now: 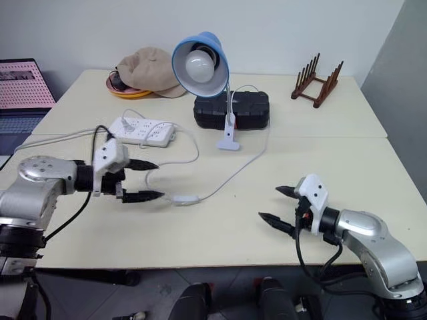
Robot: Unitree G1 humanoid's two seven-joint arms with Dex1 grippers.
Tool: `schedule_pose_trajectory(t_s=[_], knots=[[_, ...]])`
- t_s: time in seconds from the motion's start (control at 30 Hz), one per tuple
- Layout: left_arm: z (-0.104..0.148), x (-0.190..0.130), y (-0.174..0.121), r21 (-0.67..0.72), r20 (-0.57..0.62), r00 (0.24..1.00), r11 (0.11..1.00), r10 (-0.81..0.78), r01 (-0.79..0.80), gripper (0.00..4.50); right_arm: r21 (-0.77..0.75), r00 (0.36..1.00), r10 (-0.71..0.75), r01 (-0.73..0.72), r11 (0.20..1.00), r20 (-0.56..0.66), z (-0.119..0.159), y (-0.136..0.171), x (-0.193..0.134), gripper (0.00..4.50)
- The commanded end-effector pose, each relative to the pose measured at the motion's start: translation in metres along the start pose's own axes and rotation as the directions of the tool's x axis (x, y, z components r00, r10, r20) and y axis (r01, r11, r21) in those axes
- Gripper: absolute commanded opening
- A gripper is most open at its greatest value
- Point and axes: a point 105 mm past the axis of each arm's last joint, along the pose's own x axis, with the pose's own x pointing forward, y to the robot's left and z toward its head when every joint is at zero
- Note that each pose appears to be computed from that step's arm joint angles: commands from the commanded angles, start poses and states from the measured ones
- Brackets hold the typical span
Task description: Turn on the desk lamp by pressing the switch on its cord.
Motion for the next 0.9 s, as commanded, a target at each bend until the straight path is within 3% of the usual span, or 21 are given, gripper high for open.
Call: schedule_pose_trajectory(t_s=[0.03,0.3,0.5,0.63,0.9], knots=[[-0.003,0.011,-0.001,0.138,-0.07,0.994,0.986,-0.086,0.095,4.5,-0.01,0.999,-0.026,0.027,1.0,0.045,0.008,0.007,0.003,4.47],[-0.008,0.031,0.002,0.226,-0.088,0.977,0.951,-0.196,0.211,4.5,0.025,0.997,-0.056,0.055,0.998,0.049,-0.002,0.021,0.003,4.47],[-0.011,0.035,0.002,0.245,-0.098,0.966,0.936,-0.238,0.255,3.66,0.048,0.998,-0.007,0.004,0.999,0.06,-0.004,0.039,0.001,4.5],[-0.014,0.033,0.005,0.249,-0.11,0.966,0.934,-0.235,0.256,2.83,0.078,0.986,0.095,-0.106,0.991,0.134,0.008,0.059,-0.001,4.5],[-0.012,0.036,0.011,0.254,-0.101,0.969,0.936,-0.223,0.242,1.01,0.038,0.975,0.16,-0.168,0.985,0.152,0.02,0.062,0.004,4.5]])
